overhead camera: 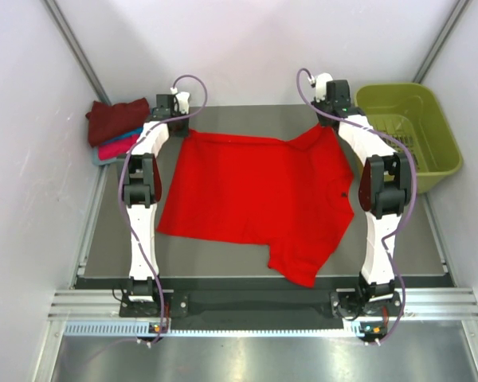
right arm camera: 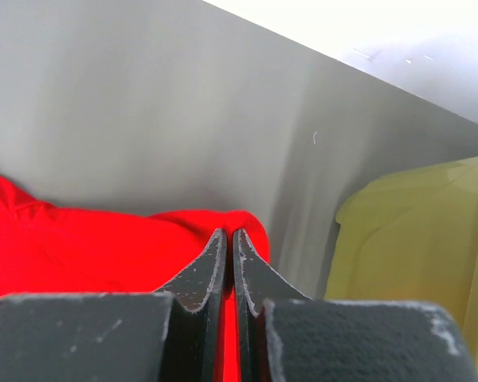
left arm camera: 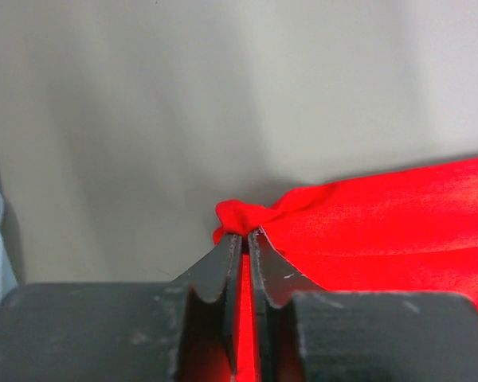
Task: Fold and stack the t-shirts
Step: Flatten the tshirt out
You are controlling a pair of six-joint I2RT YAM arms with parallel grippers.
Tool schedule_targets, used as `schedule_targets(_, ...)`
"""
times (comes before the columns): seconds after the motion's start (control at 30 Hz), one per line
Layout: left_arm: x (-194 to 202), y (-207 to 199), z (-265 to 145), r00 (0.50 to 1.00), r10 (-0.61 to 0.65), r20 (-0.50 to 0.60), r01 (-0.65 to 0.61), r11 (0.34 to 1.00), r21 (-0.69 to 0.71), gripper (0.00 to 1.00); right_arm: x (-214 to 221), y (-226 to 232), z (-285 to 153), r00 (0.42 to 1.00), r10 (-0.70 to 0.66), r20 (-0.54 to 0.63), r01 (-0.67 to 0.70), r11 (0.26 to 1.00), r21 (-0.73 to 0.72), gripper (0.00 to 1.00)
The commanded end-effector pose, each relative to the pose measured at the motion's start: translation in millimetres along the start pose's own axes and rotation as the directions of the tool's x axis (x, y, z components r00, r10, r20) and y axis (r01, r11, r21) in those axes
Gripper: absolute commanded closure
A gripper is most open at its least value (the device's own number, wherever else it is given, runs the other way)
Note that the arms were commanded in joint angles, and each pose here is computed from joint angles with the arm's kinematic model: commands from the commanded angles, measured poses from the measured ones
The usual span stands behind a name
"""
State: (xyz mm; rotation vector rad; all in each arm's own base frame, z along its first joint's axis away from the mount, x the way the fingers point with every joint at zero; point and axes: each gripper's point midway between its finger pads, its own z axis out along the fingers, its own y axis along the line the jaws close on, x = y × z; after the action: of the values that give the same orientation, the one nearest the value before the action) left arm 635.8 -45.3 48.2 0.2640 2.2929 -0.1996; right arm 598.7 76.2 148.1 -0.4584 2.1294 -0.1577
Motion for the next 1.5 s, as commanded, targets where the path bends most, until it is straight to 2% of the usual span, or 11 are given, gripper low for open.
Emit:
schedule_targets(0.0, -64, 4, -33, 0.987, 0.014, 0.158, -0.012, 1.000, -0.017, 0.88, -46, -11, -28, 0.993, -0.006, 0.118, 0.001, 0.999, 0.036, 1.00)
schedule_targets(0.07, -65, 8, -30, 0.986, 0.018, 0.165, -0.012, 0.999, -0.037, 0.77, -46, -10, -28, 0.993, -0.006, 0.117, 0.002, 0.999, 0.034, 1.00)
schedule_targets(0.17, -59, 9, -20, 0.987, 0.032, 0.158, -0.025, 0.999, -0.044, 0.74, -44, -7, -27, 0.993, -0.009, 0.114, 0.005, 1.000, 0.031, 1.00)
schedule_targets(0.4, -67, 13, -9, 0.979, 0.053, 0.195, -0.038, 0.996, -0.079, 0.76, -42, -3, -28, 0.994, -0.014, 0.109, 0.011, 1.000, 0.027, 1.00)
schedule_targets(0.57, -64, 6, -6, 0.981, 0.051, 0.189, -0.042, 0.998, -0.056, 0.86, -43, 1, -29, 0.994, -0.017, 0.110, 0.015, 1.000, 0.024, 1.00)
schedule_targets(0.67, -62, 5, -8, 0.983, 0.040, 0.180, -0.030, 0.998, -0.057, 0.86, -45, 2, -29, 0.994, -0.019, 0.112, 0.016, 1.000, 0.024, 1.00)
schedule_targets(0.73, -62, 6, -9, 0.984, 0.031, 0.177, -0.020, 0.998, -0.063, 0.79, -44, 3, -29, 0.994, -0.023, 0.110, 0.020, 1.000, 0.024, 1.00)
schedule_targets(0.77, -61, 6, -10, 0.984, 0.028, 0.175, -0.017, 0.998, -0.065, 0.67, -45, 4, -29, 0.993, -0.022, 0.112, 0.019, 1.000, 0.023, 1.00)
schedule_targets(0.83, -59, 6, -9, 0.985, 0.026, 0.168, -0.016, 0.998, -0.061, 0.60, -45, 4, -29, 0.993, -0.025, 0.113, 0.023, 0.999, 0.022, 1.00)
schedule_targets(1.4, -22, -1, 16, 0.996, 0.005, 0.093, -0.003, 1.000, -0.015, 0.64, -44, 7, -30, 0.994, -0.030, 0.110, 0.028, 0.999, 0.022, 1.00)
schedule_targets(1.47, -21, 0, 17, 0.996, 0.006, 0.090, -0.004, 1.000, -0.018, 0.67, -45, 7, -30, 0.993, -0.030, 0.112, 0.027, 0.999, 0.025, 1.00)
